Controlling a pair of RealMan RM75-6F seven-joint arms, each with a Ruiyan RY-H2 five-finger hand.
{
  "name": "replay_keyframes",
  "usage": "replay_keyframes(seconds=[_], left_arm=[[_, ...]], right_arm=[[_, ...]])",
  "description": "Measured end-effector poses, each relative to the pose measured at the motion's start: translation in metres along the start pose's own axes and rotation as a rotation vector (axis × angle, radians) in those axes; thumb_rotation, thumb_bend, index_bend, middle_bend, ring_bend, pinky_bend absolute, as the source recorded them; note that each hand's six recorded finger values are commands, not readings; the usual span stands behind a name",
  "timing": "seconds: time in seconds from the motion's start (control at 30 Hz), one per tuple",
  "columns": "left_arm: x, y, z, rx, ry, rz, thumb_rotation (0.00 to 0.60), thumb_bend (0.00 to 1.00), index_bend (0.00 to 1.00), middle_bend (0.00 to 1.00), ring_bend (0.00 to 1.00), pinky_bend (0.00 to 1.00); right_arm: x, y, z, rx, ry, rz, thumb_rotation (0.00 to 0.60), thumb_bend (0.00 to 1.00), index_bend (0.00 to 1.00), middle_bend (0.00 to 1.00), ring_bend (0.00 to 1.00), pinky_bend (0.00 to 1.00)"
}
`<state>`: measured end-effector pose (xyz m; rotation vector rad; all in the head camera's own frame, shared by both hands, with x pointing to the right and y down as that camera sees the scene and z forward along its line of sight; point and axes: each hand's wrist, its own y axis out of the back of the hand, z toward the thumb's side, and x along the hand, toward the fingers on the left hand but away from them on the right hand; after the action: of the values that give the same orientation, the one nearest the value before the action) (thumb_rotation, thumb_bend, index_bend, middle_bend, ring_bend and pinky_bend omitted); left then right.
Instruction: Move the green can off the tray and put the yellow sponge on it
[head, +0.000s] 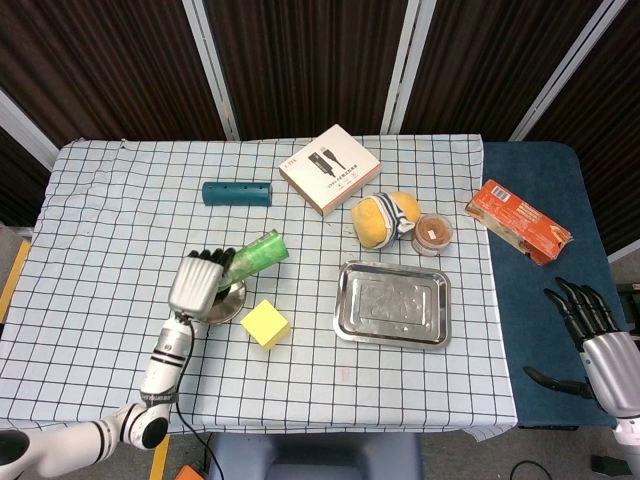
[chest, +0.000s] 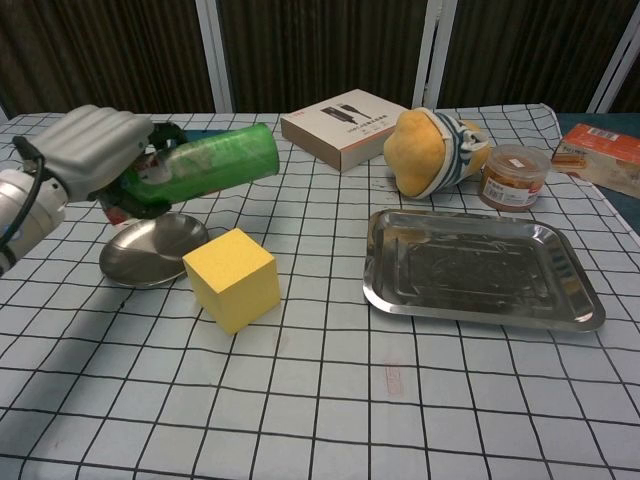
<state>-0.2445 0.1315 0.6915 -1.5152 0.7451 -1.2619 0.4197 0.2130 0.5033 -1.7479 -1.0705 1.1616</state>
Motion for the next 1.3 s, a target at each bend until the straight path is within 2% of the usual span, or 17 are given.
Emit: replay_keyframes(seconds=[0.17,0.37,0.6,0.73,0.8,0.97,1.1,1.3], left_arm=[[-0.032,-0.014,-0.014,0.005,0.035,-0.046,0.6,0.37,0.44,0.61,0.56,0.63],[-0.036,-0.029,-0.013,-0.012,0.055,-0.086,0.6,0.36,0.43,0.6,0.56,0.63],[-0.035,-0.035,-0.004,-0.015,0.052,-0.088,0.6,0.37,0.39,0.56,0.53,0.62],[-0.035,-0.036,-0.004,0.025,0.047,-0.085,0.6,0.36,0.26,0.43,0.43,0.56],[-0.035,-0.037,-0.004,0.044,0.048,-0.092,0.6,0.36,0.18,0.34,0.35,0.51],[-0.037,-0.04,-0.007,0.032,0.067,-0.134,0.6,0.37,0.05,0.18,0.19,0.44],[-0.039,-0.039,-0.009,0.035,0.078,-0.161,0.6,0.37,0.0,0.09,0.12,0.38],[-0.041,-0.034,-0.012,0.038,0.087,-0.17,0.6,0.37,0.0,0.0,0.04,0.32]], right_arm=[[-0.001,-0.001,-0.001,0.001,-0.004,0.003,0.6,0.07,0.0,0.0,0.0,0.0],[-0.002,-0.001,-0.001,0.001,-0.005,0.002,0.6,0.07,0.0,0.0,0.0,0.0],[-0.002,-0.001,-0.002,-0.002,-0.008,0.002,0.6,0.07,0.0,0.0,0.0,0.0],[-0.002,-0.001,-0.001,-0.003,-0.007,0.002,0.6,0.07,0.0,0.0,0.0,0.0],[-0.002,-0.001,-0.001,-0.003,-0.006,0.003,0.6,0.07,0.0,0.0,0.0,0.0],[-0.001,-0.001,-0.001,0.001,-0.009,0.005,0.6,0.07,0.0,0.0,0.0,0.0],[-0.001,-0.002,-0.001,0.004,-0.01,0.007,0.6,0.07,0.0,0.0,0.0,0.0],[-0.001,-0.003,-0.002,0.006,-0.013,0.012,0.6,0.07,0.0,0.0,0.0,0.0]])
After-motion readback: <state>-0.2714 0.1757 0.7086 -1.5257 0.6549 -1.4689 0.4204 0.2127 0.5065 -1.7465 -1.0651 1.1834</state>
